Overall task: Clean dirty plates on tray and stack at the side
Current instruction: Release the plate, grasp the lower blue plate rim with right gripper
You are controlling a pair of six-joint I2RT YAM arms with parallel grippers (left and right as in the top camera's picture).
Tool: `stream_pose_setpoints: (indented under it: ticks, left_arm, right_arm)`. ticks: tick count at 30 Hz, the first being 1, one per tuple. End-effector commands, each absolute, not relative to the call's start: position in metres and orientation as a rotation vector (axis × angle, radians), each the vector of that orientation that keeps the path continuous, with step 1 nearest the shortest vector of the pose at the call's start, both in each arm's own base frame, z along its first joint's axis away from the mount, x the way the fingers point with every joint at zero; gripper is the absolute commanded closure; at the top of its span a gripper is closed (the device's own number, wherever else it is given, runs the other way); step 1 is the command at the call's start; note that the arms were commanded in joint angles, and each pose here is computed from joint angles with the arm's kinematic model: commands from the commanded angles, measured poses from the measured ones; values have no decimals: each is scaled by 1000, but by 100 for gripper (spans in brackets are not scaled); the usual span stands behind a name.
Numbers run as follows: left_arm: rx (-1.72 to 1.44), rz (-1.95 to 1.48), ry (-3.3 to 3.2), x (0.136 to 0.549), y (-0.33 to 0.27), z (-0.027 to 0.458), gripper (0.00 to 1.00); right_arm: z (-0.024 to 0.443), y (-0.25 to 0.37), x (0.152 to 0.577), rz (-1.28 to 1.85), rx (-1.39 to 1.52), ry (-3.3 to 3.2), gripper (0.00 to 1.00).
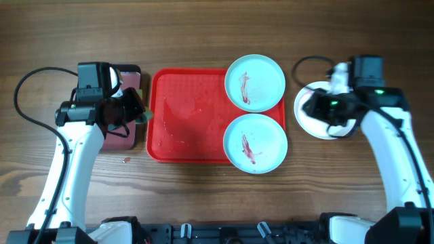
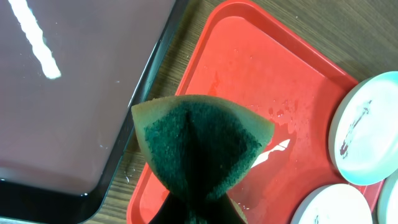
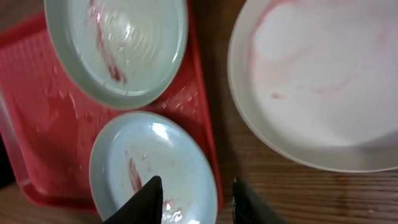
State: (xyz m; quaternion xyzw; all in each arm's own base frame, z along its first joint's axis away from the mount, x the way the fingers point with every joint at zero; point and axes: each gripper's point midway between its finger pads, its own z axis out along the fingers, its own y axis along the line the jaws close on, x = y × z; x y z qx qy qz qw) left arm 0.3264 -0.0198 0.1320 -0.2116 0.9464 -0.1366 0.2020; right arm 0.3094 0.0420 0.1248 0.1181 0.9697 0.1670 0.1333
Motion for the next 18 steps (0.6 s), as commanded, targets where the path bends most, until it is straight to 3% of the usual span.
stream_pose_setpoints:
  ticks: [1, 10, 18]
  left_arm:
    - [-545, -362, 2651, 327, -18, 131, 96]
    - [-545, -362, 2651, 327, -18, 131, 96]
    - [-546, -362, 2651, 327, -18, 131, 96]
  right_arm:
    - [103, 73, 292, 473, 205, 2936, 64]
    - [44, 73, 241, 205, 150, 3176, 64]
    - [36, 65, 251, 123, 94, 3133, 65]
